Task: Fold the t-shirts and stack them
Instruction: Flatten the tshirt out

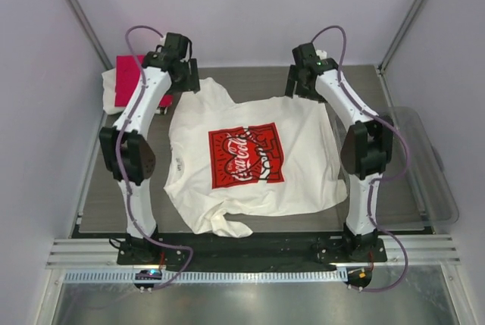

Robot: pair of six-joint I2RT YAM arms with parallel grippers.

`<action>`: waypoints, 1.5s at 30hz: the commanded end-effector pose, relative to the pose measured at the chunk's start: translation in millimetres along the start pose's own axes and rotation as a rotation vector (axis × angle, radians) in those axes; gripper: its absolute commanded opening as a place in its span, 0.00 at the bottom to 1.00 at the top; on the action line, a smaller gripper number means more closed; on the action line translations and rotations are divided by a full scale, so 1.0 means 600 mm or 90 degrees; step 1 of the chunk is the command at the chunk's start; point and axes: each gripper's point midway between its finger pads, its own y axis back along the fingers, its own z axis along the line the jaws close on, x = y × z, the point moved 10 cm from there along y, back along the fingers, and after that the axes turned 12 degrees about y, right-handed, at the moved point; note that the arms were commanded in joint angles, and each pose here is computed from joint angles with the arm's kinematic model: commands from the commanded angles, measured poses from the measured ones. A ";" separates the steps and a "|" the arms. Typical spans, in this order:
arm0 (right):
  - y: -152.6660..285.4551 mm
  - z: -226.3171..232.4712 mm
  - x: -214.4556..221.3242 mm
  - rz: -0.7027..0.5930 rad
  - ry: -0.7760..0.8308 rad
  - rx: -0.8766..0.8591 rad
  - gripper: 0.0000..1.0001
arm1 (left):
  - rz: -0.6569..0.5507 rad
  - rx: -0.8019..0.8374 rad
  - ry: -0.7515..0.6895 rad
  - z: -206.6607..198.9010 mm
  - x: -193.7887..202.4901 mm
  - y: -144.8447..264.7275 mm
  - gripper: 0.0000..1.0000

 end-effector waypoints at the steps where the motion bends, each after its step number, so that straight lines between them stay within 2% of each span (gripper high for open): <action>1: 0.094 -0.014 0.029 -0.042 -0.034 -0.061 1.00 | -0.100 0.059 0.052 0.013 -0.017 0.147 0.75; 5: 0.128 0.000 0.094 -0.034 -0.032 -0.134 1.00 | -0.049 0.074 0.049 0.040 0.078 0.163 0.74; 8: 0.139 0.016 0.153 -0.010 -0.024 -0.185 1.00 | -0.024 0.084 0.077 0.046 0.136 0.152 0.73; 9: 0.138 0.020 0.167 -0.003 -0.023 -0.195 1.00 | 0.012 0.079 0.078 0.061 0.177 0.142 0.73; 13: 0.121 0.036 0.233 0.049 -0.010 -0.227 1.00 | 0.063 0.076 0.097 0.069 0.261 0.112 0.72; 21: 0.072 0.053 0.263 0.103 0.018 -0.212 1.00 | 0.127 -0.009 0.111 0.083 0.337 0.027 0.71; 29: -0.004 0.078 0.254 0.155 0.038 -0.189 1.00 | 0.149 -0.141 0.053 0.090 0.336 -0.066 0.70; 35: -0.058 0.095 0.217 0.172 0.033 -0.196 1.00 | 0.153 -0.178 0.053 0.089 0.280 -0.128 0.70; 36: -0.078 0.102 0.221 0.189 0.037 -0.196 1.00 | 0.138 -0.183 0.058 0.085 0.254 -0.141 0.70; 37: -0.080 0.110 0.198 0.170 0.033 -0.204 1.00 | 0.143 -0.192 0.055 0.088 0.244 -0.144 0.70; 39: -0.106 0.118 0.197 0.193 0.042 -0.197 1.00 | 0.134 -0.197 0.044 0.087 0.212 -0.150 0.70; 40: -0.104 0.127 0.167 0.169 0.039 -0.204 1.00 | 0.130 -0.207 0.042 0.086 0.186 -0.152 0.70; 42: -0.120 0.130 0.161 0.188 0.050 -0.194 1.00 | 0.116 -0.221 0.024 0.084 0.157 -0.146 0.69; 43: -0.111 0.135 0.131 0.160 0.047 -0.205 1.00 | 0.125 -0.231 0.015 0.086 0.152 -0.136 0.69; 45: -0.100 0.134 0.116 0.156 0.057 -0.210 1.00 | 0.095 -0.212 0.014 0.074 0.127 -0.097 0.69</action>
